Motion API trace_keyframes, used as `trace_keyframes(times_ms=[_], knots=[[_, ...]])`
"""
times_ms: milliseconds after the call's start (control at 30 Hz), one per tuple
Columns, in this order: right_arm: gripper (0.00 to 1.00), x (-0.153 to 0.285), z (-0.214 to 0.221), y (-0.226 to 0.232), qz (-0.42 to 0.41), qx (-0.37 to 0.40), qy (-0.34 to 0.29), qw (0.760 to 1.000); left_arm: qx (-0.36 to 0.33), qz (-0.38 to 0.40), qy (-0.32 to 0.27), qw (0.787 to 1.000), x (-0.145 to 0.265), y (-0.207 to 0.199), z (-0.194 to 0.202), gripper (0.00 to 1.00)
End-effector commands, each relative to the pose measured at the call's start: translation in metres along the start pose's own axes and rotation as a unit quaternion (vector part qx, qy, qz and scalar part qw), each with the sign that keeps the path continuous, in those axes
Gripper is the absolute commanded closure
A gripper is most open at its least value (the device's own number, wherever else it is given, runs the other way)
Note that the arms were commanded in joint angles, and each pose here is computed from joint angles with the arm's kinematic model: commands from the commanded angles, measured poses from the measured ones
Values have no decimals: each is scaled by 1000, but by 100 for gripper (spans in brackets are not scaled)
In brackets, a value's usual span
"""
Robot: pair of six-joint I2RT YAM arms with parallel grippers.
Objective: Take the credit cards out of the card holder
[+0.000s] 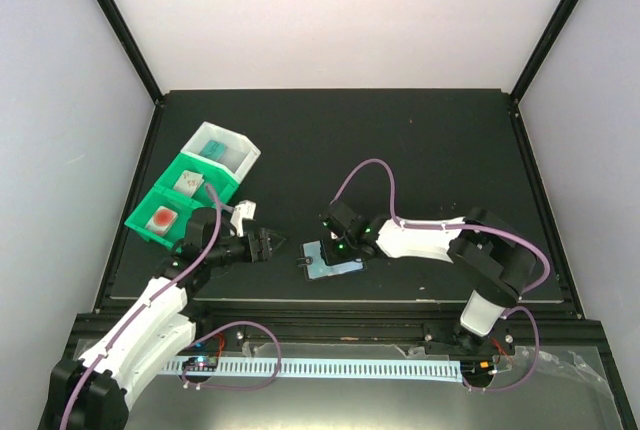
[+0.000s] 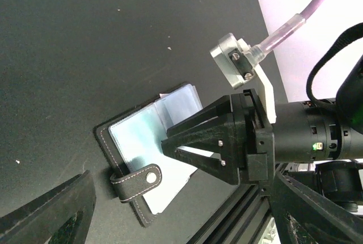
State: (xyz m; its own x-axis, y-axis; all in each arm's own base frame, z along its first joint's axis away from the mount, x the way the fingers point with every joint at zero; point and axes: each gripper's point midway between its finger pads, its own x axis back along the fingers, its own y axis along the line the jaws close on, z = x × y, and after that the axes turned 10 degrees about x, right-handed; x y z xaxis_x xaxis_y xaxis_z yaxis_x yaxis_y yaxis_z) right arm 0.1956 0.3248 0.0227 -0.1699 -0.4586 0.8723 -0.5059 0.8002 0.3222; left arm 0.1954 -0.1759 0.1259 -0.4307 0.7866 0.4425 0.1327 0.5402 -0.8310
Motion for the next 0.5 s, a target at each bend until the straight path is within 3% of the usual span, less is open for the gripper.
trace_keyframes(times_ms=[0,200,467], knots=[[78,-7,1,-13,41,6,6,999,3,2,-10,1000,1,-3,-3,14],[98,-5,-7,-2,12,-1,-14,1000,17,18,-1,1000,-3,-8,-4,14],[99,-2,-18,35,-103,-28,-48,993,40,15,2,999,-9,1,-1,16]])
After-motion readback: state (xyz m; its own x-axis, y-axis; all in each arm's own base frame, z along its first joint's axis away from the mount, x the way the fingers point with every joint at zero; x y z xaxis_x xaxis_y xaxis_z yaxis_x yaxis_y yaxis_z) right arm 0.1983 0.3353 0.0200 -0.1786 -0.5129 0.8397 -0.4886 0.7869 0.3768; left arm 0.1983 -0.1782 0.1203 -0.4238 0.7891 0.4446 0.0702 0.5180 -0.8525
